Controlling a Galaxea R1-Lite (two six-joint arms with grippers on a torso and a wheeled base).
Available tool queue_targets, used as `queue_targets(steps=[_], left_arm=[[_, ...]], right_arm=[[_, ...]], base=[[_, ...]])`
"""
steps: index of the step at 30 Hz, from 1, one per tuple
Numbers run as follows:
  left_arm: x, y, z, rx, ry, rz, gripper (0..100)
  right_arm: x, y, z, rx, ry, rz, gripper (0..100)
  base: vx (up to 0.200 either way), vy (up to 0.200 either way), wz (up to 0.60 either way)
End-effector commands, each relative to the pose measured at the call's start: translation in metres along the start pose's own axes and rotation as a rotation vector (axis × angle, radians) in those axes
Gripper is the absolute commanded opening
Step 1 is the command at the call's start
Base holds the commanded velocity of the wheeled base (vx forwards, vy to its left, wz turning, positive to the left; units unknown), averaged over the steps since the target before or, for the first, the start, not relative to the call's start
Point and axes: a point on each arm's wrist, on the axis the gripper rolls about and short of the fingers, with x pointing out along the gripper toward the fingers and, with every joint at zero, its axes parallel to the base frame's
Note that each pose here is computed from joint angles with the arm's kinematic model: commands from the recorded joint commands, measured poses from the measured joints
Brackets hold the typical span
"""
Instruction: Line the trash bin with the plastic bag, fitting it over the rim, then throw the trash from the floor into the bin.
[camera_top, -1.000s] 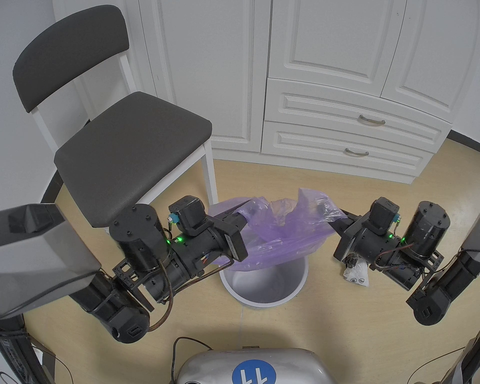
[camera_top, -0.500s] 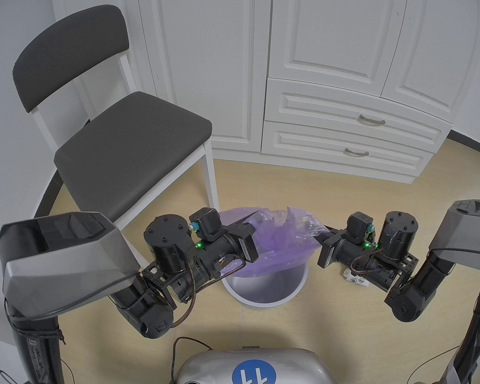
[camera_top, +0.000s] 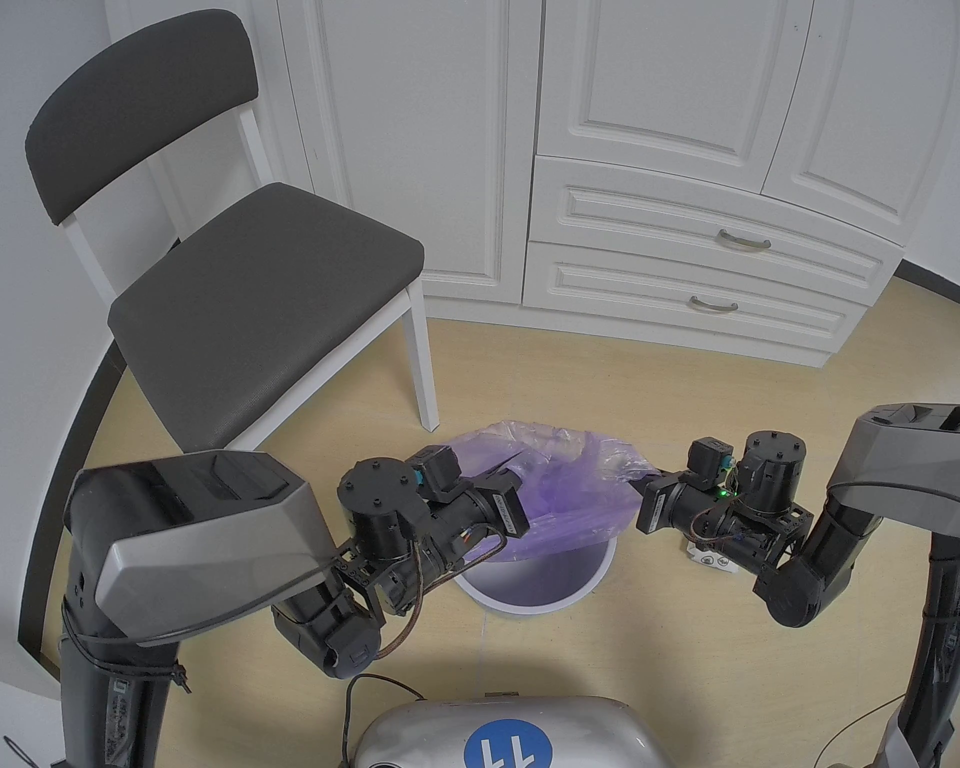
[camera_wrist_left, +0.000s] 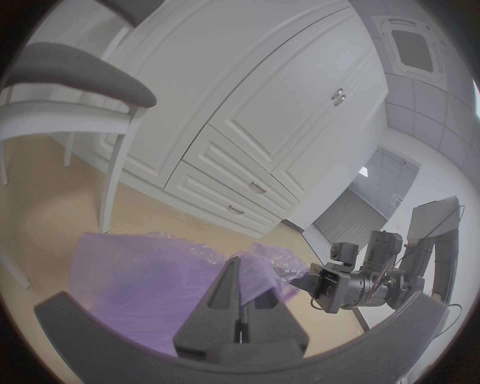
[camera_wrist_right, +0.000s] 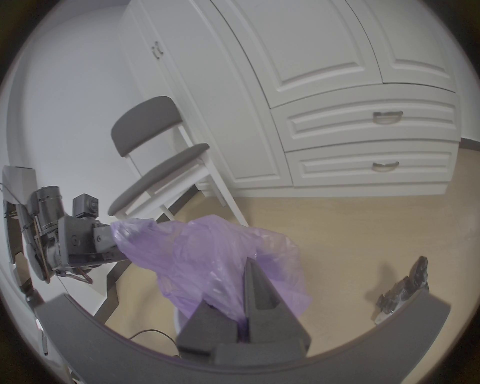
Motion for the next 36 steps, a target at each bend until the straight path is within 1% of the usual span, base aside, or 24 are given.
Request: queue_targets(steps=[1,2,4,5,8,12,15,20,23,25,27,28,29,33,36], left_arm=[[0.005,-0.004,-0.015,-0.021,0.016,0.007,0],[0.004,-0.015,-0.018,-0.022,0.02,-0.008,0],[0.004,-0.025,-0.018,-0.023,0.015,-0.017,0],[0.004,-0.034,-0.019,-0.023,0.009,-0.022,0],[0.003,-0.046,-0.015,-0.025,-0.006,-0.036,0],[0.0,-0.051,-0.009,-0.03,-0.011,-0.047,0],[0.001,-0.051,-0.01,-0.039,-0.013,-0.05,0],[0.008,-0.042,-0.015,-0.145,-0.007,-0.047,0],[0.014,-0.027,-0.019,-0.174,-0.015,-0.02,0],[0.018,-0.018,-0.022,-0.174,-0.02,-0.006,0],[0.026,0.0,-0.022,-0.178,-0.044,0.017,0],[0.027,0.003,-0.023,-0.183,-0.047,0.019,0],[0.032,0.011,-0.024,-0.204,-0.053,0.017,0],[0.044,0.024,-0.021,-0.255,-0.049,0.0,0],[0.048,0.026,-0.018,-0.273,-0.052,0.005,0]], right_arm=[[0.003,-0.02,-0.01,0.02,0.039,-0.047,0],[-0.001,-0.025,-0.004,0.024,0.045,-0.051,0],[-0.007,-0.026,0.005,0.027,0.045,-0.048,0],[-0.013,-0.025,0.012,0.029,0.051,-0.045,0],[-0.023,-0.021,0.028,0.031,0.056,-0.048,0],[-0.034,-0.019,0.043,0.037,0.072,-0.06,0],[-0.038,-0.019,0.047,0.042,0.084,-0.069,0],[-0.043,-0.022,0.048,0.065,0.162,-0.093,0],[-0.038,-0.023,0.046,0.073,0.188,-0.096,0],[-0.036,-0.023,0.044,0.074,0.195,-0.095,0],[-0.033,-0.025,0.042,0.075,0.193,-0.097,0],[-0.032,-0.025,0.043,0.075,0.191,-0.098,0],[-0.033,-0.026,0.044,0.075,0.188,-0.099,0],[-0.037,-0.029,0.049,0.075,0.171,-0.113,0],[-0.038,-0.035,0.051,0.077,0.163,-0.128,0]], base=[[0.0,0.0,0.0],[0.0,0.0,0.0],[0.0,0.0,0.0],[0.0,0.0,0.0],[0.0,0.0,0.0],[0.0,0.0,0.0],[0.0,0.0,0.0],[0.0,0.0,0.0],[0.0,0.0,0.0],[0.0,0.0,0.0],[0.0,0.0,0.0],[0.0,0.0,0.0],[0.0,0.0,0.0],[0.0,0.0,0.0],[0.0,0.0,0.0]])
